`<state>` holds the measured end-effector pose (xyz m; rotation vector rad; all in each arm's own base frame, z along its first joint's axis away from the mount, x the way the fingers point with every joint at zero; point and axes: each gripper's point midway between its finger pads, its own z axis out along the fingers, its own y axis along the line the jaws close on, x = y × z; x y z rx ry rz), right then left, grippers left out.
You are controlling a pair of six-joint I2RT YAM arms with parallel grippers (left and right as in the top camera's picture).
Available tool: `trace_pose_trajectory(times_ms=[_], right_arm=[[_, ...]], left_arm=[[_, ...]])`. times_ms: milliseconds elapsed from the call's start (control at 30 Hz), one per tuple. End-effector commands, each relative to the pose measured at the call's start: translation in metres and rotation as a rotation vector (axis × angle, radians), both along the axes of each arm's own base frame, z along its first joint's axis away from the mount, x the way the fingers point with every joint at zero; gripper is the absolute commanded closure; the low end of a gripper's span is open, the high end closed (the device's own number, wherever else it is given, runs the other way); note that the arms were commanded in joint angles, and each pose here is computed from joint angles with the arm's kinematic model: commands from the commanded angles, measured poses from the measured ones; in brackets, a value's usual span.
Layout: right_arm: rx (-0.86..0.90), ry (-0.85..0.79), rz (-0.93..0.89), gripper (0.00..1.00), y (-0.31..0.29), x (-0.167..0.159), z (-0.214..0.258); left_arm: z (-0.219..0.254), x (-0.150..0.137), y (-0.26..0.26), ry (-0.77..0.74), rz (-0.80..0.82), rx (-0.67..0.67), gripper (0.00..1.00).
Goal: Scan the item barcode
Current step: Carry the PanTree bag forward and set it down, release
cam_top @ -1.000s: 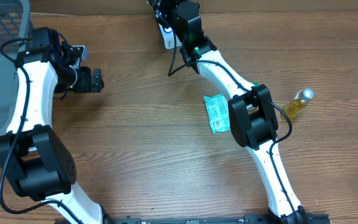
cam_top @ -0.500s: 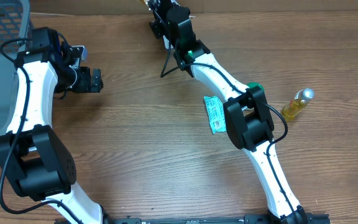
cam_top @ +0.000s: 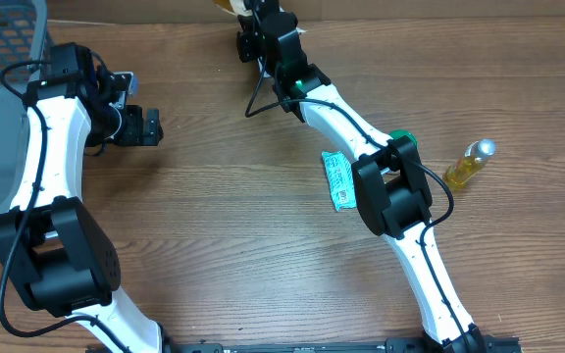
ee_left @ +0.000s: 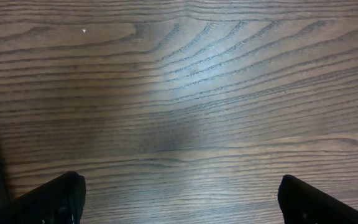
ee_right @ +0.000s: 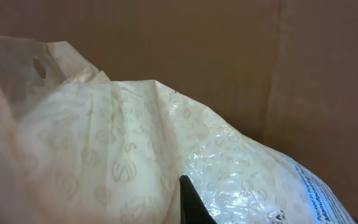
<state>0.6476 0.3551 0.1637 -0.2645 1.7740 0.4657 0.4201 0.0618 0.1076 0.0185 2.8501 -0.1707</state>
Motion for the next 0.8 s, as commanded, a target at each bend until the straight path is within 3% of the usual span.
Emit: trace_pose_trajectory(times_ms=[0, 233, 367, 467, 600, 767], right_arm=[[0.160, 0.026, -0.030, 0.96, 0.000, 0.003, 0.012], [0.315, -0.012, -0.052, 0.96, -0.010, 0.010, 0.045], [0.356, -0.087, -0.051, 0.96, -0.029, 0.003, 0.119], [0.362, -0.081, 0.047, 0.96, -0.031, -0.017, 0.166], [0.346, 0.082, 0.245, 0.92, -0.031, -0.066, 0.204], [0.327, 0.466, 0.264, 0.95, -0.052, -0.107, 0.160]], left_arm=[[0.007, 0.005, 0.001, -0.019, 0.011, 0.009, 0.00], [0.007, 0.005, 0.001, -0.019, 0.011, 0.009, 0.00], [0.007, 0.005, 0.001, -0.019, 0.011, 0.009, 0.00], [0.007, 0.005, 0.001, -0.019, 0.011, 0.009, 0.00], [0.007, 0.005, 0.001, -0.019, 0.011, 0.009, 0.00], [0.007, 0.005, 0.001, -0.019, 0.011, 0.009, 0.00]])
